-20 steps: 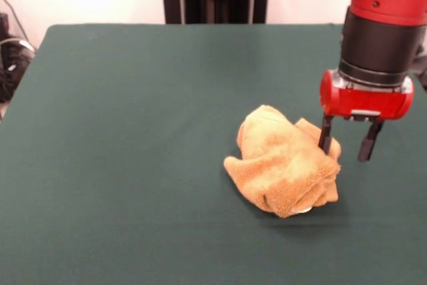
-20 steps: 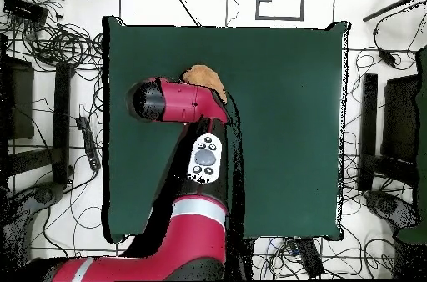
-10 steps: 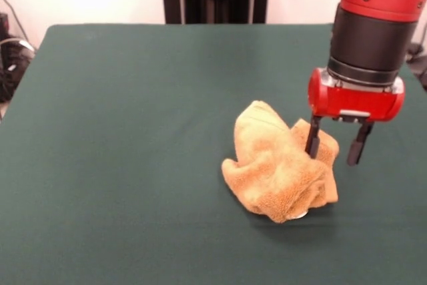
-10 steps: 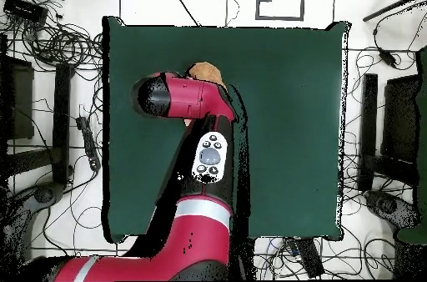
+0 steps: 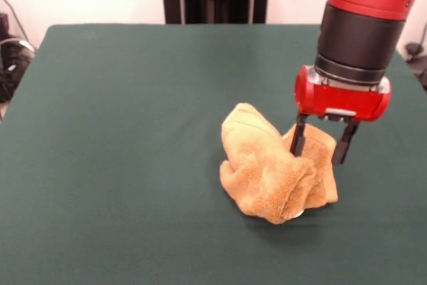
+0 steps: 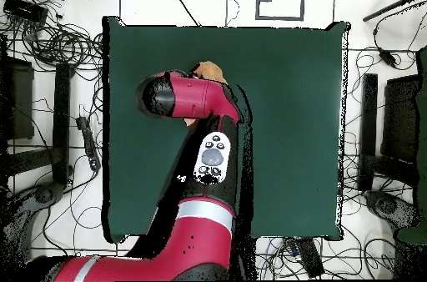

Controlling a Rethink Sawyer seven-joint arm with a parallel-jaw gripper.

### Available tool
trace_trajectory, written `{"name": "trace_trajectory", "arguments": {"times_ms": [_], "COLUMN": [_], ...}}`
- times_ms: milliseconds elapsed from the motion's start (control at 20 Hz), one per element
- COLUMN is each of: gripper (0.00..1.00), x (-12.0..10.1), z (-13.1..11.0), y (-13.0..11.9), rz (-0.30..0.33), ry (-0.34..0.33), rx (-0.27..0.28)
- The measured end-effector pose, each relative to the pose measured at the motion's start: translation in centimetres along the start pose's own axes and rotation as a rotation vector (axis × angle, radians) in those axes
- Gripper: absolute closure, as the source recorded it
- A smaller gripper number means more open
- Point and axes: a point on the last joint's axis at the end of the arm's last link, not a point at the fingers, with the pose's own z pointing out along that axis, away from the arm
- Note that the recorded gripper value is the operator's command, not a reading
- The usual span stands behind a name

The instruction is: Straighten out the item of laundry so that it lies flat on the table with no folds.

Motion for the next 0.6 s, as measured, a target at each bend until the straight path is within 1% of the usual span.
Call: {"name": "trace_trajectory", "arguments": {"times_ms": [250,500,600], "gripper": [0.00,0.00,0.00], "x": [-0.2,-0.3,-0.5], "z": [0.9,1.9,2.4], "y": [-0.4,-0.3,-0.2], "rz": [-0.021,-0.031,-0.045], "ry": [-0.007,-0.009,-0.015], "rx": [0.016,0.019,0.025]}}
